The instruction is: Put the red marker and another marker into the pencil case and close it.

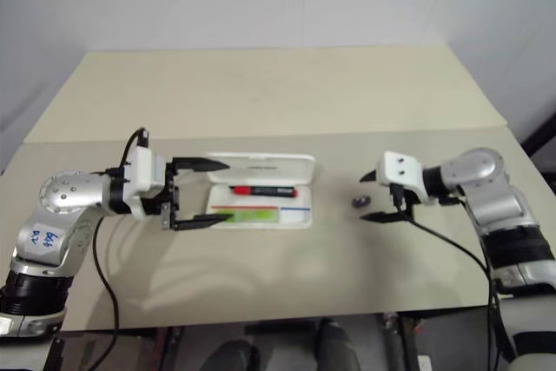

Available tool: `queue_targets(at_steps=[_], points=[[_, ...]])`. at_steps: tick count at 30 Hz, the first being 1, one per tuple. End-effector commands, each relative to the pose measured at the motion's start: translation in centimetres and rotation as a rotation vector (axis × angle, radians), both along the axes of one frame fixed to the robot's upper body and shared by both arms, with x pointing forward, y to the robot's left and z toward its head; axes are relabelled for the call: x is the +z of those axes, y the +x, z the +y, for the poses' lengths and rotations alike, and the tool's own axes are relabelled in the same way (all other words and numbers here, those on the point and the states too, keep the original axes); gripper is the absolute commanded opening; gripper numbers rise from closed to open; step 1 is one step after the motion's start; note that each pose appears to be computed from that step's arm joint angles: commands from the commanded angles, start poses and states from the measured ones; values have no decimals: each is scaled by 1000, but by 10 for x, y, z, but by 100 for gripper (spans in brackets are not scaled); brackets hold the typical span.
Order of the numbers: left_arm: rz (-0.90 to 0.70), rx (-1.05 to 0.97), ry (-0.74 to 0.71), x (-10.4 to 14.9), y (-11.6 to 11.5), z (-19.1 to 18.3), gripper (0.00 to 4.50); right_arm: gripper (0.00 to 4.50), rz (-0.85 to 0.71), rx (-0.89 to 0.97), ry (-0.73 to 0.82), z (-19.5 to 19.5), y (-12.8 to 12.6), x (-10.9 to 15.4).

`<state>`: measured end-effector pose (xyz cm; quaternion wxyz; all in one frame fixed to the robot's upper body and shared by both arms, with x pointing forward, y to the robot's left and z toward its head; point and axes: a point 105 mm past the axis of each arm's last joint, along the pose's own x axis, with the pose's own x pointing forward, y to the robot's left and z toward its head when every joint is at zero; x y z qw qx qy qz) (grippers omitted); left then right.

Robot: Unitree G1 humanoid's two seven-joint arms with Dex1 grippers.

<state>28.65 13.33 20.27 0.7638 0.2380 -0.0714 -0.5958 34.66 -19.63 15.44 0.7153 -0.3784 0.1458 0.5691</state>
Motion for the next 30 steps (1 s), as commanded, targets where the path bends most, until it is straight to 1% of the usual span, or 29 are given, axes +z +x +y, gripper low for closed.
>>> queue_targets(at_steps=[1,8,12,22,25,30], points=[[-35,-20,-28,12,-4,-5,447,450,9,50,-26,2,2,1],[-31,-17,-39,12,-9,-8,447,450,40,55,-74,1,13,-8],[-17,-19,-46,13,-13,-9,447,450,42,31,-102,0,24,-10],[-4,-5,-45,11,-18,-8,447,450,61,56,-126,2,27,-15],[-4,1,-45,11,-18,-8,450,389,67,65,-142,2,26,-18],[-6,5,-46,11,-18,-9,450,221,73,68,-147,1,25,-21]])
